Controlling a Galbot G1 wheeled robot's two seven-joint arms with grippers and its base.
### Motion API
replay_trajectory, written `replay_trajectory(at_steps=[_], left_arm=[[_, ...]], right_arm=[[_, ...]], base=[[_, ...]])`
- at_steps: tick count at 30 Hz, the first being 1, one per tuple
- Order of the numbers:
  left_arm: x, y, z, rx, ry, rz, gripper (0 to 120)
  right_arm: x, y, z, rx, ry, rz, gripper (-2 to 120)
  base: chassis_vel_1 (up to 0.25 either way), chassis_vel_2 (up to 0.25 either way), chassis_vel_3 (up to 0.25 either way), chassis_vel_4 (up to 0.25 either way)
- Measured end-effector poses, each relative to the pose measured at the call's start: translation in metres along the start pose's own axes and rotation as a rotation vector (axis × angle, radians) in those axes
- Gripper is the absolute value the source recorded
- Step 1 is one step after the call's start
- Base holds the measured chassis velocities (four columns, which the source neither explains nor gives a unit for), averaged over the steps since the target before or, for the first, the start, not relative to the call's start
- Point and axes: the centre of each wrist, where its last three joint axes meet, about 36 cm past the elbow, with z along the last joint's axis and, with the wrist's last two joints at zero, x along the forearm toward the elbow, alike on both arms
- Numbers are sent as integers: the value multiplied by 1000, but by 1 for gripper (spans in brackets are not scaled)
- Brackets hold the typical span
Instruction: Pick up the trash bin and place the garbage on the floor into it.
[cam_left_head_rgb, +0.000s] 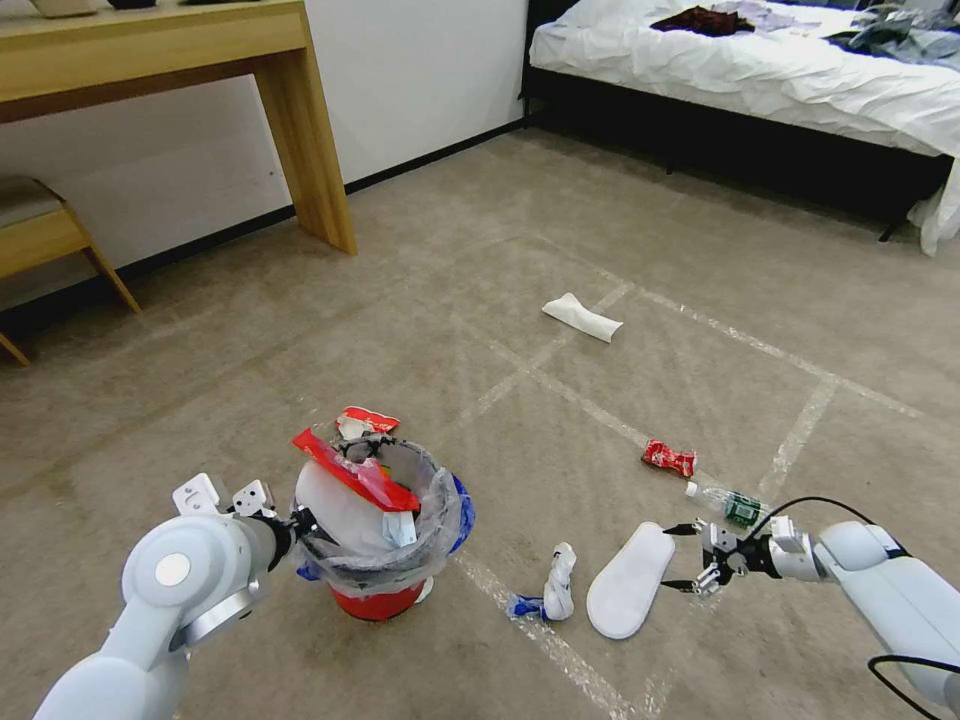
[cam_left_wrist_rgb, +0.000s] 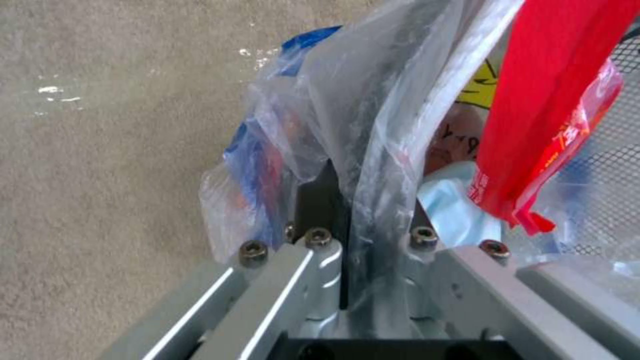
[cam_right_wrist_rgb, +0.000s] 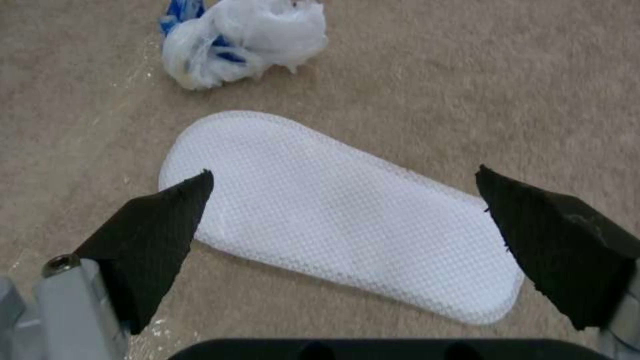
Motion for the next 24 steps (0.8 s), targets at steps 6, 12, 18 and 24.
replay_trajectory(at_steps=[6, 12, 18, 24], left_arm=[[-1, -1, 1, 4, 1, 2, 4], [-2, 0, 4, 5, 5, -5, 4], [1, 0, 4, 6, -2, -1, 4], [2, 2, 6, 11, -4, -5, 4]], right_arm=[[5, -5, -1, 15, 27, -37, 100], [5, -33, -28, 188, 137, -176, 100], [-10, -57, -67, 406, 315, -340, 100], [-35, -69, -99, 537, 392, -420, 100]], base=[[0, 0, 0, 0], [0, 0, 0, 0], [0, 0, 0, 0], [0, 0, 0, 0]])
